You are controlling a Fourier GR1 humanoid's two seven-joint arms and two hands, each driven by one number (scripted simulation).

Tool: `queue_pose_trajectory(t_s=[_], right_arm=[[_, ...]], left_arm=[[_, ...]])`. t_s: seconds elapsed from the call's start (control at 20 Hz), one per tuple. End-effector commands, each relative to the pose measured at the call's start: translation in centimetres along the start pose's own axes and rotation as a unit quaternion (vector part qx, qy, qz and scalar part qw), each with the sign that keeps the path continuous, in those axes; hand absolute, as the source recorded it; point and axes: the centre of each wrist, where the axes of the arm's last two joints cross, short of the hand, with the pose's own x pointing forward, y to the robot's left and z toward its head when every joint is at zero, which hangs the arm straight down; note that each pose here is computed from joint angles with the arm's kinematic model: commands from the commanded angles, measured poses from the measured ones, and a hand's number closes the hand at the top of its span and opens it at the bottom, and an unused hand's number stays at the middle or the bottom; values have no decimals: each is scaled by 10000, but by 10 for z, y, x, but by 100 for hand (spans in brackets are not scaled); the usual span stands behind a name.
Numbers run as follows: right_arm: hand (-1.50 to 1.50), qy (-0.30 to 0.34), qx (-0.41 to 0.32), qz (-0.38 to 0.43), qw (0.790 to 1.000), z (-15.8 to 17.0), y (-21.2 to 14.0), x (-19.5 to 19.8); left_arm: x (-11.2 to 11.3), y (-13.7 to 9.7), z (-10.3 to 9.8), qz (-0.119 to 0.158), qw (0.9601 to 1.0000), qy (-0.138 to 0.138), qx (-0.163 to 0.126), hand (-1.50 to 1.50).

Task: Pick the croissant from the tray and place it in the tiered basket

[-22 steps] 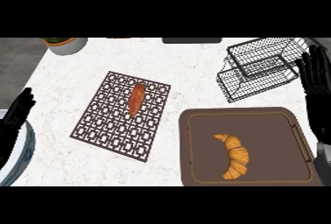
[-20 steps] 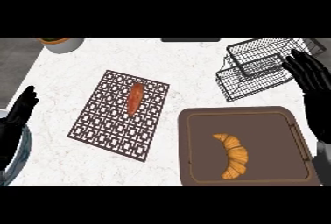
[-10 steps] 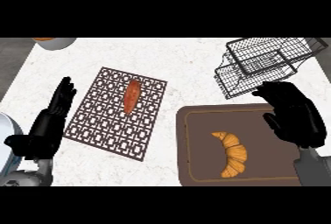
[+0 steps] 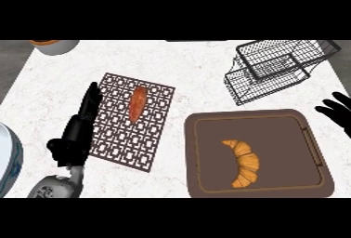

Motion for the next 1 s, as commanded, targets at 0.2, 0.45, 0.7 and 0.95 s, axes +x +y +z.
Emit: queue_pose_trajectory(t_s=[0.2,0.45,0.7,0.95], right_arm=[[-150,1136,1439,3116,9323,-39,19,135],[-150,1412,1708,4847,8462,-72,72,161],[-150,1719,1968,5363,8025,-71,113,143],[-150,2020,1982,5448,7894,-58,137,119]], left_arm=[[3,1,-6,45,9999,99,104,0],[2,-8,-5,28,10000,40,84,0],[6,-22,-10,-14,9999,96,39,0],[-2,-8,0,-119,9999,85,18,0]])
